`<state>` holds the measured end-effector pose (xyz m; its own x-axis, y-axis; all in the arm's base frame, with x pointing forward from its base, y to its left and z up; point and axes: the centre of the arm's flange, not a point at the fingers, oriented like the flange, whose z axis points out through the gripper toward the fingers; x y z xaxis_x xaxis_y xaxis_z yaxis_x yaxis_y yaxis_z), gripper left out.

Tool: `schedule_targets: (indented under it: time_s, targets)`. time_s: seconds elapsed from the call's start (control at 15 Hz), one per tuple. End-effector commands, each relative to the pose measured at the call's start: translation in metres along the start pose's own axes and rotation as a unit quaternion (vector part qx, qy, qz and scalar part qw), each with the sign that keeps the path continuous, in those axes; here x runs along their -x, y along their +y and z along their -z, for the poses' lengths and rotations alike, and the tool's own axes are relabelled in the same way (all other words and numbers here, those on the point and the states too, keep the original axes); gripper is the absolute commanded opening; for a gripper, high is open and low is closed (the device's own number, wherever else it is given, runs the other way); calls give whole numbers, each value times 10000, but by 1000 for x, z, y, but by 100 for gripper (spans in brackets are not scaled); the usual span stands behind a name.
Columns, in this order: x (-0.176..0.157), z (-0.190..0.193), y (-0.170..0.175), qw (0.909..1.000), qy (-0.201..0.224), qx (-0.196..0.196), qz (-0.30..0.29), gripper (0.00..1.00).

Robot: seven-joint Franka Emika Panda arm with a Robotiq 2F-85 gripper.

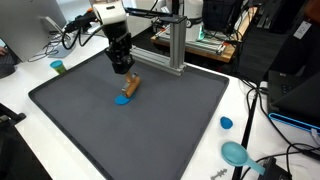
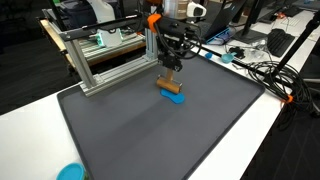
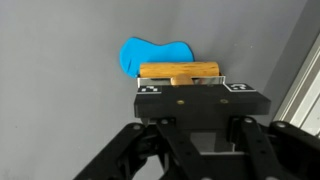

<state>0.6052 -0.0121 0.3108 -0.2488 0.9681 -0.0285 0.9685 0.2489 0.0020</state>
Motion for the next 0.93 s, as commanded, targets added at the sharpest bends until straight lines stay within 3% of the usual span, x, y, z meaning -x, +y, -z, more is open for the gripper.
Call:
schedule_targets:
  time_s: [0.0, 0.13, 0.2, 0.87]
  targets:
    - [-1, -3, 0, 10000, 22, -20, -48, 47]
    - [-4, -4, 1, 9999, 44, -19, -111, 47]
    - [-4, -4, 1, 9999, 46, -19, -119, 22]
    - [24, -33, 10, 9983, -529, -120, -218, 22]
